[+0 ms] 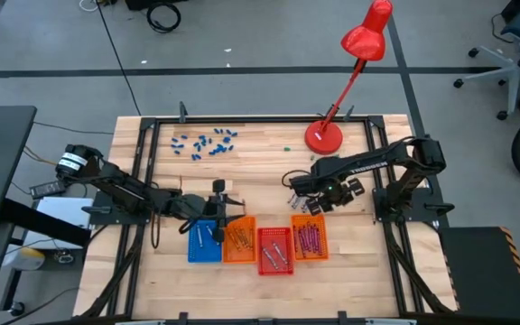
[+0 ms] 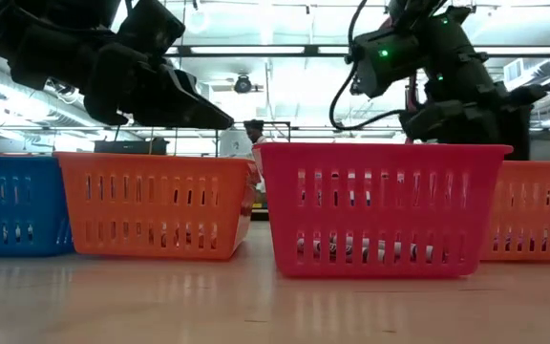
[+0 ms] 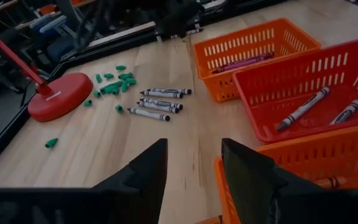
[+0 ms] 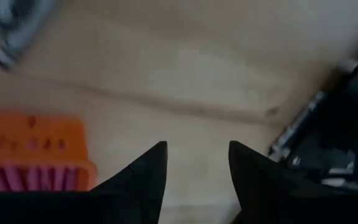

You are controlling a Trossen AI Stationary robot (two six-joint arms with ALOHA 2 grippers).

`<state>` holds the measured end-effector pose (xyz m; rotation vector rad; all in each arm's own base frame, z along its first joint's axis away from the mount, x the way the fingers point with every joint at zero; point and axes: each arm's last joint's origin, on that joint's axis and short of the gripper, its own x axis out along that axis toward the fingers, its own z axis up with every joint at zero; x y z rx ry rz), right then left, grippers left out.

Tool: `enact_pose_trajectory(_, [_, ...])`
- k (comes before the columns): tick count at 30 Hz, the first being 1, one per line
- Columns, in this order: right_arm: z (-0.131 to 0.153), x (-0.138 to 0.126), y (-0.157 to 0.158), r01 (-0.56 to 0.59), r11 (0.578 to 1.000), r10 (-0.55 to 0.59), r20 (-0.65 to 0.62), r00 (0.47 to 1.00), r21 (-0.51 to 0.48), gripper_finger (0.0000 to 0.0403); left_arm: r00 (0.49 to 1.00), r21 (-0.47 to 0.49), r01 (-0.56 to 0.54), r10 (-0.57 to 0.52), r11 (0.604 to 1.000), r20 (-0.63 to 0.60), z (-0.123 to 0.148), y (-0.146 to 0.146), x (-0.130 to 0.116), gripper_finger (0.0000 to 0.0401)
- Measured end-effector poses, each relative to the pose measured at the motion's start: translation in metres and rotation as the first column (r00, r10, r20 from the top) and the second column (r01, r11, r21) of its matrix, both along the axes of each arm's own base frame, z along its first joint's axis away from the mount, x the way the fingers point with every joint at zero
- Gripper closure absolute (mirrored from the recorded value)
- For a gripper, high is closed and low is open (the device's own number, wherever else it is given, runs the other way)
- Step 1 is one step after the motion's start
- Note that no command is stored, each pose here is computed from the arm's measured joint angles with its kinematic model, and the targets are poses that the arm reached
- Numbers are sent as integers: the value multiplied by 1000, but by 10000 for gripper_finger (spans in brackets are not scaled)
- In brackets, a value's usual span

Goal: Sort crayons
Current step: Put the black crayon into the blue bin

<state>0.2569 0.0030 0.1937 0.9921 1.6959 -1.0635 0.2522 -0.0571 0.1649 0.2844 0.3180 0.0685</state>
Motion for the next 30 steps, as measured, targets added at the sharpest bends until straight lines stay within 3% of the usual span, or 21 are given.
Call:
enact_pose_trajectory(5, [-12, -9, 13, 9, 994, -5, -46, 999, 105, 227, 1000, 13, 4, -3, 1000, -8, -1, 0, 0, 237])
enact_pose_trajectory(9, [-25, -24, 19, 32, 995, -22, -103, 994, 96, 229, 1000, 17, 5, -5, 1000, -8, -1, 0, 0, 237])
enact_pose_trajectory(19, [-39, -58, 36, 210, 970, -197, -112, 974, 120, 246, 1000, 20, 6, -5, 1000, -11, -1, 0, 0, 237])
enact_pose_trajectory(22, [-42, -66, 45, 260, 963, -249, -136, 959, 70, 245, 1000, 20, 6, -6, 1000, -11, -1, 0, 0, 237])
enact_pose_trajectory(30, [-45, -79, 75, 311, 930, -334, -96, 938, -198, 247, 1000, 43, 14, -13, 999, -14, -1, 0, 0, 237])
